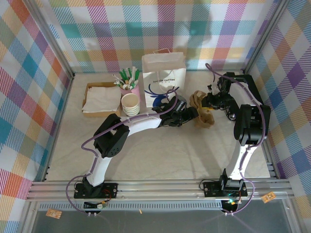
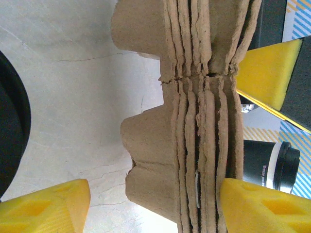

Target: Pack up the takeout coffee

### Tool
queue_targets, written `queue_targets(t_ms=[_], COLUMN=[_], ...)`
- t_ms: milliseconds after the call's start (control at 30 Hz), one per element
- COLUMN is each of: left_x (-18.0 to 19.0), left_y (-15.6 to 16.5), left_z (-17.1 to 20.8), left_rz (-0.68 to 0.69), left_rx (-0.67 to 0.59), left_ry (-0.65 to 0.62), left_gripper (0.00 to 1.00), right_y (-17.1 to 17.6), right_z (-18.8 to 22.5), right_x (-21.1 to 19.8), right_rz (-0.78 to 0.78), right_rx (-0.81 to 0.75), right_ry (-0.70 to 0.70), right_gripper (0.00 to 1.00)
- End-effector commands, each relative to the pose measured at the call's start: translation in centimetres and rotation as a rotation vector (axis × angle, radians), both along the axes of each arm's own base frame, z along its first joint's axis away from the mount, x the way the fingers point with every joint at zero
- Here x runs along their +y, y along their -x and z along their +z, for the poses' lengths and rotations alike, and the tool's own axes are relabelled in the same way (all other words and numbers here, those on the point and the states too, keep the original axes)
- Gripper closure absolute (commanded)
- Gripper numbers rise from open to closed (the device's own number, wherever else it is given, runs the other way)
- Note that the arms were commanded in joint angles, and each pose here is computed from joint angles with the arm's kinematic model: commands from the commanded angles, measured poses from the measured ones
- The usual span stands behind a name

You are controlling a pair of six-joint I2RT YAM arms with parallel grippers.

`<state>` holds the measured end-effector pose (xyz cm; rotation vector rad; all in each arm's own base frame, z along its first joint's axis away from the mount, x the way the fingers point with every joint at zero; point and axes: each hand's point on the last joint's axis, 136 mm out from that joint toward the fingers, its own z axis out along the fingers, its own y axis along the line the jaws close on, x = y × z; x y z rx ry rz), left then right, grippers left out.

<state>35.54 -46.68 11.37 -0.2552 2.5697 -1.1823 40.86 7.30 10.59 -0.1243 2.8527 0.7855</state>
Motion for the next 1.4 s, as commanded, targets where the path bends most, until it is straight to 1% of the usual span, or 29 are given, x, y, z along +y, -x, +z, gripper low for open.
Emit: queue_targets(t_ms=[0,300,600,700,733,867,1033,1267,1367], left_x=[0.6,0.7,0.5,0.5,0.4,0.3,0.1,0.2,0.4], left_y=[-0.3,-1.1,-1.4,-1.4,-1.3,-1.3,-1.3,-1.0,-0.9], left_z=[-1.0,0.2,0.4,0.6,0.7,1.8,3.1,4.1,3.9], left_rz=[0.013,0.014,0.006,0.004,0.003,0.002,-0.003,-0.012,-0.014], left_rx=[0.029,0.005,0.004,0.002,-0.001,-0.010,-0.022,-0.032,-0.025], left_ry=[-0.030,-0.029,-0.032,-0.035,-0.033,-0.015,0.006,0.008,-0.002], left_gripper=[0.29,0.29,0.29,0.29,0.29,0.29,0.29,0.29,0.29], right_y=[0.6,0.8,0.9,0.8,0.7,0.6,0.1,-1.0,-0.7], right_z=[1.6,1.8,2.0,1.8,1.7,1.2,1.0,0.9,0.6], right_x=[0.8,0.6,0.3,-0.5,-0.8,-2.4,-3.6,-2.8,-2.4], right_rz=[0.004,0.006,-0.005,-0.025,-0.057,-0.090,-0.110,-0.136,-0.109], right_rx=[-0.005,0.000,0.000,0.004,0.025,0.051,0.039,0.029,0.028], right_ry=[-0.063,-0.064,-0.058,-0.012,0.002,0.111,0.221,0.198,0.232], right_gripper=[0.69,0.69,0.69,0.69,0.69,0.71,0.70,0.69,0.69])
